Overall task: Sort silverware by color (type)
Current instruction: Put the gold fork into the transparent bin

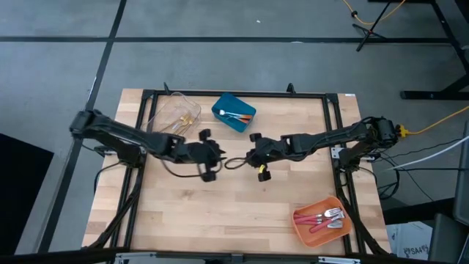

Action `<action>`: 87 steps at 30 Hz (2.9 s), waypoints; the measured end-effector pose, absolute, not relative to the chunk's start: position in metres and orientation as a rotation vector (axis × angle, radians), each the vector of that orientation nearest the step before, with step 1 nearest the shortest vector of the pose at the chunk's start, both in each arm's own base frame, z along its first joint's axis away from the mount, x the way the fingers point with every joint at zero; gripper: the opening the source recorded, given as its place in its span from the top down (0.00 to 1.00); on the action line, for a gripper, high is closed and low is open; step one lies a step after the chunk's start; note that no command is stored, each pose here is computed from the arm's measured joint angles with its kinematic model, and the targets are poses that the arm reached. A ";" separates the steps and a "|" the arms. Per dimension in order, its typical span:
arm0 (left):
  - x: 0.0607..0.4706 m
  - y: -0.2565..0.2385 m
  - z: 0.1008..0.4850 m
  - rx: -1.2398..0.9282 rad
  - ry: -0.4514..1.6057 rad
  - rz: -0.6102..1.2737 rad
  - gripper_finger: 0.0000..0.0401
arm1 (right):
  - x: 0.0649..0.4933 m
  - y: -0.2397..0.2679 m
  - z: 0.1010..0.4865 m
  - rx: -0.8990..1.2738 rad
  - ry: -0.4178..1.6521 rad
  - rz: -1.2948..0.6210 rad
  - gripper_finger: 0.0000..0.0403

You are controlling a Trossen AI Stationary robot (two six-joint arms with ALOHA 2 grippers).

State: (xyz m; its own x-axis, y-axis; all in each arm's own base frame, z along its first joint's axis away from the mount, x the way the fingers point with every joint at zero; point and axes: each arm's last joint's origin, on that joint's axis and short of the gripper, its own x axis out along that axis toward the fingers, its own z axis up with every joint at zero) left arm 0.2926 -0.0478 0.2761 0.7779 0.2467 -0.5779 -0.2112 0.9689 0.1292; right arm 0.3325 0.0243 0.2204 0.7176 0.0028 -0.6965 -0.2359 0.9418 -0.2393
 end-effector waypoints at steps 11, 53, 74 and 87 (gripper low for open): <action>0.196 -0.066 0.322 -0.066 0.633 0.312 0.80 | 0.349 0.025 0.243 -0.312 0.481 0.083 1.00; 0.257 -0.105 0.342 -0.023 0.101 0.534 0.80 | 0.359 0.029 0.302 -0.223 -0.162 0.080 1.00; 0.266 -0.093 0.352 -0.039 0.031 0.452 0.80 | 0.359 0.029 0.302 -0.224 -0.161 0.079 1.00; 0.271 -0.085 0.352 -0.043 0.037 0.365 0.80 | 0.359 0.029 0.302 -0.226 -0.158 0.081 1.00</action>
